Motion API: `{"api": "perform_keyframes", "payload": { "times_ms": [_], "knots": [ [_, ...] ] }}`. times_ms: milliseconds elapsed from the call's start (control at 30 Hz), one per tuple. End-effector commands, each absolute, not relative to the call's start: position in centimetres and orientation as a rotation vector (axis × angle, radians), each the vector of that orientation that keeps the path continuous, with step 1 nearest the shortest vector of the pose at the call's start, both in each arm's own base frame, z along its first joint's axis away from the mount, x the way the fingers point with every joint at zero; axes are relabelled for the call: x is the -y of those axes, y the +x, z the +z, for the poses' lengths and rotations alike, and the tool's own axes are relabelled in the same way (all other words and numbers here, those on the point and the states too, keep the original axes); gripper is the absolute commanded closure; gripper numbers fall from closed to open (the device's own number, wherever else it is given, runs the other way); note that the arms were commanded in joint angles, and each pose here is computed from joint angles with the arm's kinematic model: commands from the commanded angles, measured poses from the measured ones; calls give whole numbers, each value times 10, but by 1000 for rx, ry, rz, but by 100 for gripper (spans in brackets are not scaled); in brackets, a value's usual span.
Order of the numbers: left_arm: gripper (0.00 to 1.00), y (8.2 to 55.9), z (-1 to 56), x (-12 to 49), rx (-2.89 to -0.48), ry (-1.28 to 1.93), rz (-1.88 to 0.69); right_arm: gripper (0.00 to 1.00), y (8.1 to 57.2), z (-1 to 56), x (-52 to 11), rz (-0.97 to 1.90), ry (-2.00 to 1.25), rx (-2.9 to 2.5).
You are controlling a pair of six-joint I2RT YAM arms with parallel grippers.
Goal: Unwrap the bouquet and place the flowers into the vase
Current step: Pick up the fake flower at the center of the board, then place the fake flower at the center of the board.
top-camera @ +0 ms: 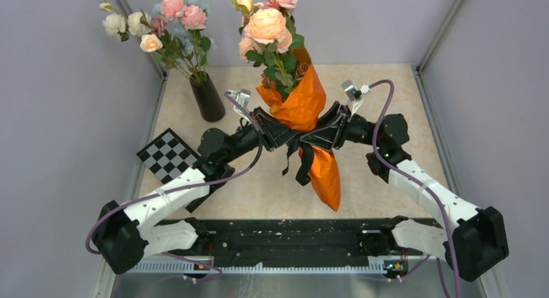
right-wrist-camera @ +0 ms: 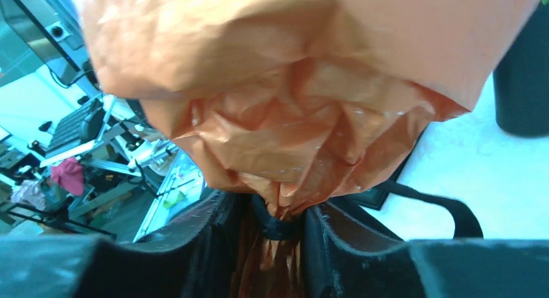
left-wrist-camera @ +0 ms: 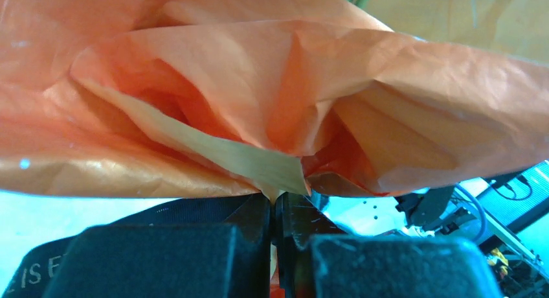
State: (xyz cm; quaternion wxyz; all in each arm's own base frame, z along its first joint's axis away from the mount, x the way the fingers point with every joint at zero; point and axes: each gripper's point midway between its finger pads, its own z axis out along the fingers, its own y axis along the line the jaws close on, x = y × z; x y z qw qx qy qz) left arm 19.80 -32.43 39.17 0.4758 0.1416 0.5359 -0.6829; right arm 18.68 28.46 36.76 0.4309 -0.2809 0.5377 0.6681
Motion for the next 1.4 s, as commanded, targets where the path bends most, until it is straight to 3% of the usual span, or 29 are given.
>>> {"api": "perform_keyframes", "payload": {
  "times_ms": [0,200,367,600,800,1033,1367],
  "knots": [
    [100,208,395,316,-1291,278,-1595,57,186,371,-281,1545,-731,-1292],
    [100,231,382,296,-1372,159,-1394,29,197,362,-271,1391,-673,-1357],
    [100,263,352,278,-1519,36,-1160,17,211,345,-262,1275,-612,-1469],
    [100,280,322,268,-1685,55,-941,15,245,322,-232,1009,-415,-1591],
    [100,287,258,267,-1970,162,-727,15,256,311,-206,864,-291,-1613],
    [100,266,182,286,-2230,269,-764,14,259,296,-196,786,-280,-1650],
    [100,247,106,285,-2501,318,-696,14,260,229,-205,792,-324,-1828]
  ]
}}
